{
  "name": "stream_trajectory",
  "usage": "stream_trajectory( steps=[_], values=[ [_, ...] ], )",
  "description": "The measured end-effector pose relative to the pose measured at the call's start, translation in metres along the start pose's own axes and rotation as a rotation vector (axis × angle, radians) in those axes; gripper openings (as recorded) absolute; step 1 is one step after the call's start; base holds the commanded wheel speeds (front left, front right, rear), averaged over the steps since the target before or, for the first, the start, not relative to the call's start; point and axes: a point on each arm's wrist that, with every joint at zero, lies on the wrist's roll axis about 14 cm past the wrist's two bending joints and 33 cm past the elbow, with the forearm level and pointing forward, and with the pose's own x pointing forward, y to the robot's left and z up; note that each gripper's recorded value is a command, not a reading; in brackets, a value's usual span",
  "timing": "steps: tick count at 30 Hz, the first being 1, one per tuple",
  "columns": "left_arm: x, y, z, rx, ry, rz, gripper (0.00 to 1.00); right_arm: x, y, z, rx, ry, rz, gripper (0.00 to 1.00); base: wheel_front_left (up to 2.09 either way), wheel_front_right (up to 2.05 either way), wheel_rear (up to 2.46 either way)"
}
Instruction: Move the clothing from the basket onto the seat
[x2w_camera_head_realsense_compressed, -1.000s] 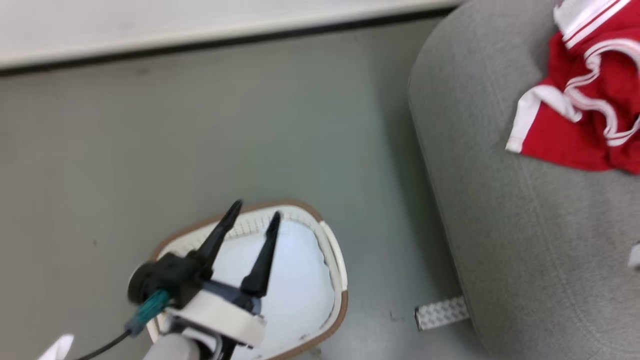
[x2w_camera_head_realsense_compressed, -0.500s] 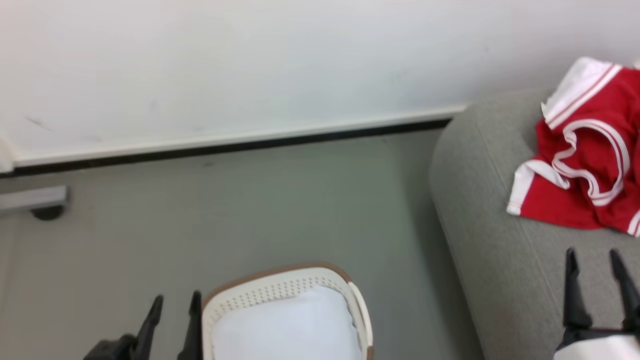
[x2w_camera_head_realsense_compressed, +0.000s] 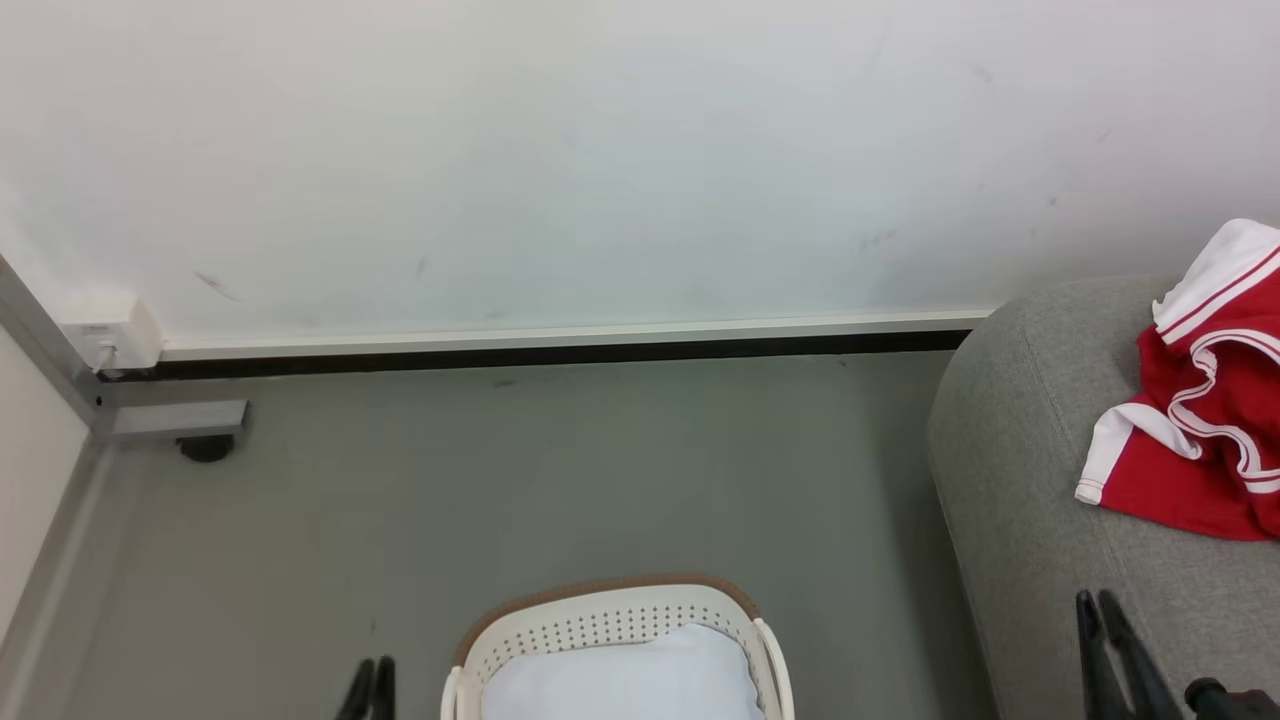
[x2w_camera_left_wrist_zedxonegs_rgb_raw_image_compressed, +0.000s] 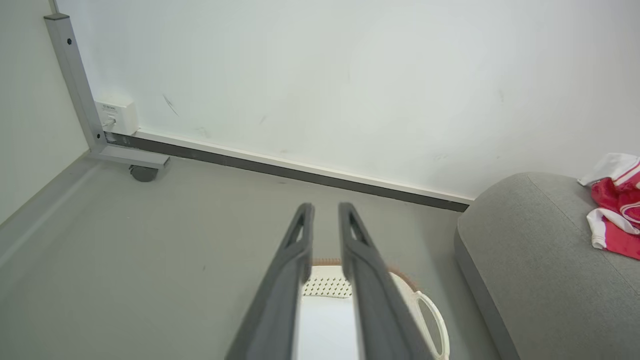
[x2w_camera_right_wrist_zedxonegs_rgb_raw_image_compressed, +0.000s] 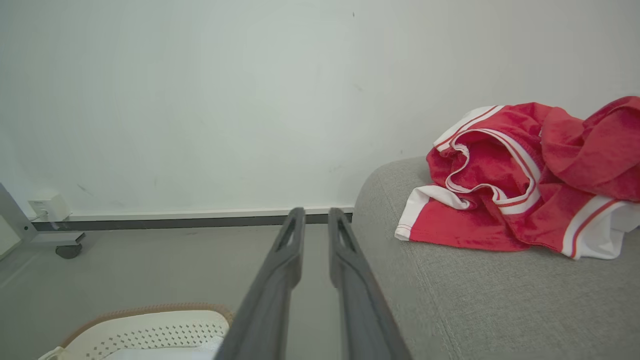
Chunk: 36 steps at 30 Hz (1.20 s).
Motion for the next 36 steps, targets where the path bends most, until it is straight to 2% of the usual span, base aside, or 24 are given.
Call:
stream_trajectory(
  steps=[5, 36],
  values=[
    [-0.005, -0.001, -0.016, -0.012, 0.049, 0.008, 0.00, -0.006, 0.001, -0.017, 0.019, 0.050, -0.009, 0.00, 0.00, 0.00, 0.00],
    [0.009, 0.024, -0.009, -0.492, 0.074, 0.124, 0.00, 0.006, -0.009, -0.015, 0.524, 0.076, -0.102, 0.00, 0.00, 0.00, 0.00]
  ],
)
